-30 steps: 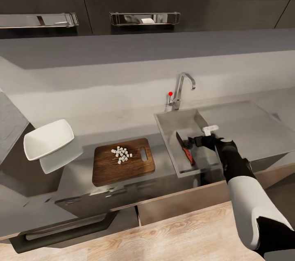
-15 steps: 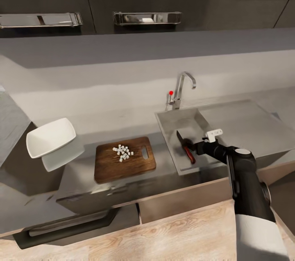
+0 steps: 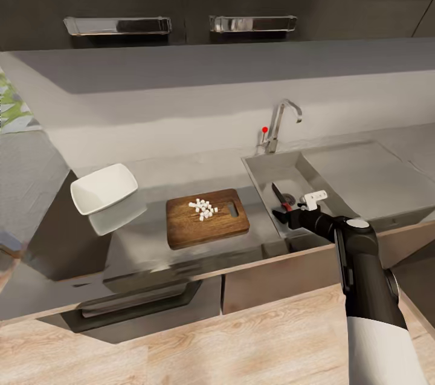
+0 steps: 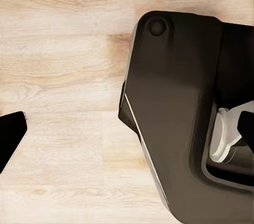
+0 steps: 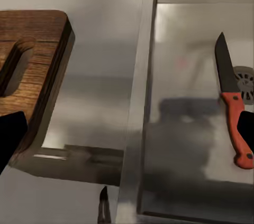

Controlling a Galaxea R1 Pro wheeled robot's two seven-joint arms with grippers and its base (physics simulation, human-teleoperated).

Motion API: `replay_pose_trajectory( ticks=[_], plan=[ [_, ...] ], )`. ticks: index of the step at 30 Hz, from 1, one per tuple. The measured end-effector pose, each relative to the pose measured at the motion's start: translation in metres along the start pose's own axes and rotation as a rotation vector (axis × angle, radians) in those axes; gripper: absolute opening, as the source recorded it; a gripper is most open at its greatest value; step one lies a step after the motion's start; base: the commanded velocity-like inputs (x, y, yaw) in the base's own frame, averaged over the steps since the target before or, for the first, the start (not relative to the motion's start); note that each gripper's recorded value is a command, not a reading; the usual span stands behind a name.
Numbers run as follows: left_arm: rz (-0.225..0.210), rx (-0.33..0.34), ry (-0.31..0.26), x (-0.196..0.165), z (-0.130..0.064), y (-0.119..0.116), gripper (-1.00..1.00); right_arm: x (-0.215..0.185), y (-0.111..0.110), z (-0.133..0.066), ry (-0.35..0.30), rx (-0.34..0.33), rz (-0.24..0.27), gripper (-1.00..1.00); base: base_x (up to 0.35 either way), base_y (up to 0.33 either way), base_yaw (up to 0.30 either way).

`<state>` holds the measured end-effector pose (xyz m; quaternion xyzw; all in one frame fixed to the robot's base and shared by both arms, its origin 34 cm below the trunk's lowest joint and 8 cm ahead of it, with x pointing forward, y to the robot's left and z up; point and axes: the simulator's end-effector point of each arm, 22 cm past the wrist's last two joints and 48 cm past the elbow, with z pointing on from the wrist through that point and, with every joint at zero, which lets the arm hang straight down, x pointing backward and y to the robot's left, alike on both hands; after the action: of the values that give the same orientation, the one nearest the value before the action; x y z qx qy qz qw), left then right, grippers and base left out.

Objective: In the kitchen, take the Vidalia onion out of the sink, dice it on the chopping board with the paring knife, put the diced onion into the bowl on the countertop, then place both the paring knife and the chopping board into the sink.

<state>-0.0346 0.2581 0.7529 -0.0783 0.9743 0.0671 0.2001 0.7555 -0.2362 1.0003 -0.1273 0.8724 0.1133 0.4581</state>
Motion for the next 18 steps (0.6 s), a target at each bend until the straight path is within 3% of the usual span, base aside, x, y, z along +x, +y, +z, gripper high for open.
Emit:
replay_pose_trajectory(
  ticks=[5, 8, 18],
  plan=[
    [0.000, 0.001, -0.001, -0.0002, 0.0001, -0.0002, 1.00, 0.0002, 0.0005, 0.0001, 0.001, -0.001, 0.001, 1.00, -0.005, 0.248, 0.000],
    [0.000, 0.000, 0.000, -0.0001, 0.0001, -0.0001, 1.00, 0.0004, 0.0005, 0.0003, 0.002, 0.001, 0.000, 1.00, 0.030, 0.046, 0.000],
    [0.000, 0.000, 0.000, 0.0001, 0.0001, 0.0000, 1.00, 0.0043, 0.0004, 0.0020, 0.011, 0.000, 0.006, 1.00, 0.207, 0.004, 0.000]
  ],
)
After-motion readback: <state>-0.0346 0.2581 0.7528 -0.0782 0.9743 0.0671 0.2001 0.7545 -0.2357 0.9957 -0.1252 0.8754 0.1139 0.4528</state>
